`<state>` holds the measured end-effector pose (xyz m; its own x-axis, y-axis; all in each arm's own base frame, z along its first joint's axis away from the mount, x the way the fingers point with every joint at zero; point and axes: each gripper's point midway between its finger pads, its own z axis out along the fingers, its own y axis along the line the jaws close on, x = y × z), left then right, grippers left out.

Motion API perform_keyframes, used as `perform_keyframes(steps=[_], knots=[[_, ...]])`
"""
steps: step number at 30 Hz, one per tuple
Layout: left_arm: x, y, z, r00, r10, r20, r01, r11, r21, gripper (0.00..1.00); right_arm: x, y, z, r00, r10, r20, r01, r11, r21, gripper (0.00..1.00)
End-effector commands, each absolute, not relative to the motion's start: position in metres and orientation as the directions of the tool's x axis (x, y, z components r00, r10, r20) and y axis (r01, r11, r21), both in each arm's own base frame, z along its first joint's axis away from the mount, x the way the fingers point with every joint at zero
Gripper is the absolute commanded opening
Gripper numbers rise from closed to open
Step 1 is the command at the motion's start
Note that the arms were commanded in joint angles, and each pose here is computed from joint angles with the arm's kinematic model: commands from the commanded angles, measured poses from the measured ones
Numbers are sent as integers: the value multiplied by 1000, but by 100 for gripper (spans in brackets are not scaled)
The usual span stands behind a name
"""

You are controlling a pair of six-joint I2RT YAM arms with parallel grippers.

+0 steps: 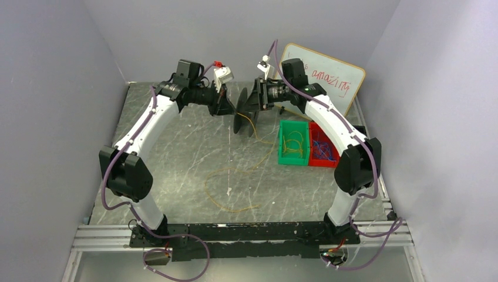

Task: Wrap the cables

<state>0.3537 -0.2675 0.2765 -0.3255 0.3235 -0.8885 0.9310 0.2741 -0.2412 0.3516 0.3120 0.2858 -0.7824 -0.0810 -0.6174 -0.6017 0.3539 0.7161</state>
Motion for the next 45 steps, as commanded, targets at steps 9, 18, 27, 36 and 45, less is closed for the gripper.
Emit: perform_keyframes(steps=[9, 18, 27, 36, 45], knots=[[338, -269, 302, -265, 300, -916, 954, 223, -203, 3, 348, 319, 280, -761, -120, -638, -635, 342, 693, 33], [338, -270, 301, -269, 299, -916, 953, 218, -209, 3, 351, 320, 278, -766, -115, -632, -628, 344, 698, 30], [338, -269, 301, -267, 302, -915, 954, 221, -205, 2, 349, 320, 274, -771, -123, -625, -624, 342, 703, 17], [340, -268, 300, -264, 305, -915, 953, 228, -200, 3, 346, 319, 271, -774, -130, -620, -622, 338, 706, 16], [347, -267, 297, -277, 305, -911, 946, 251, -204, 3, 348, 320, 272, -778, -132, -614, -617, 340, 710, 0]])
